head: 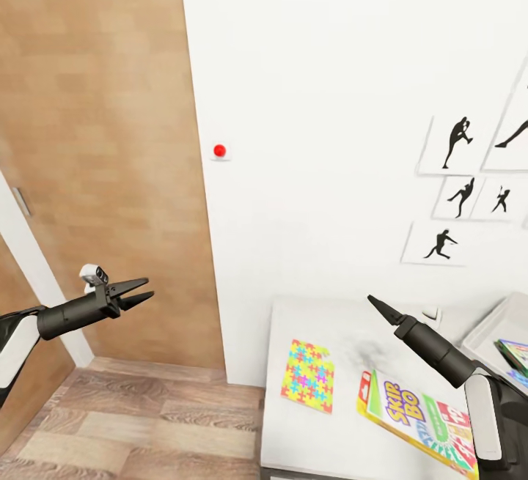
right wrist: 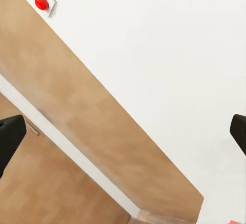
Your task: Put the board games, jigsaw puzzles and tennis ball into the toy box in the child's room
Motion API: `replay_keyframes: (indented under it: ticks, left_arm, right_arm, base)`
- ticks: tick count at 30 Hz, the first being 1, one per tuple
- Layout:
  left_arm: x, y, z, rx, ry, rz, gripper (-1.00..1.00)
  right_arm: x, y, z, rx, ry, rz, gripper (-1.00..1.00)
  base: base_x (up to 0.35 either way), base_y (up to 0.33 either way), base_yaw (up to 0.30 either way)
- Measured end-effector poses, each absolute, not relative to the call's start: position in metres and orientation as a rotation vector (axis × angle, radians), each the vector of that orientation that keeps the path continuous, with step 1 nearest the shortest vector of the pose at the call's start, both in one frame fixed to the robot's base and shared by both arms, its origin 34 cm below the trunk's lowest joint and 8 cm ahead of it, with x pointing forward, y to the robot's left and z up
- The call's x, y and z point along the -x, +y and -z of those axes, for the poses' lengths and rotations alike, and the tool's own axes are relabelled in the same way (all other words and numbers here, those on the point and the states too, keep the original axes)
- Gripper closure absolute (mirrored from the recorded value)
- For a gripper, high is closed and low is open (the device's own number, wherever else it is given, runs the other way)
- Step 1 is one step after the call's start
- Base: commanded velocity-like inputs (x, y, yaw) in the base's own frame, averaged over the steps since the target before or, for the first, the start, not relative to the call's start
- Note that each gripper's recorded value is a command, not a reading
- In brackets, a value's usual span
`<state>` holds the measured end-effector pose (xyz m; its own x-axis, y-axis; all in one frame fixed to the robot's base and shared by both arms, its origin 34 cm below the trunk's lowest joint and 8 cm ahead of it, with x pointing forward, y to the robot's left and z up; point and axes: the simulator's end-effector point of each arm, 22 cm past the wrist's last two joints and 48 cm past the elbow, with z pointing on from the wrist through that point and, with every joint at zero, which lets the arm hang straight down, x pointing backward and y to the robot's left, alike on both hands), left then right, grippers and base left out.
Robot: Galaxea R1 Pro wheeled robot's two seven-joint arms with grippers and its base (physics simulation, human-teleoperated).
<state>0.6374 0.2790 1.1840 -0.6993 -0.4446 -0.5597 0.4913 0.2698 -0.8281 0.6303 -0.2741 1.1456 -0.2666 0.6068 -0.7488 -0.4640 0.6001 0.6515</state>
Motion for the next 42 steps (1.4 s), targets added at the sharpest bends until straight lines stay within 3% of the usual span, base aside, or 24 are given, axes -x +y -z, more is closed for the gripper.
replay_keyframes:
  ticks: [42]
  left_arm:
    - [-0.6394,0.2789,-1.1784,-0.035,1.780,1.540,-1.00]
  right_arm:
    - [-0.6324,-0.2755,-1.1387,-0.136,1.542,-1.026,-1.00]
  base:
    - [0.033,0.101,0.000]
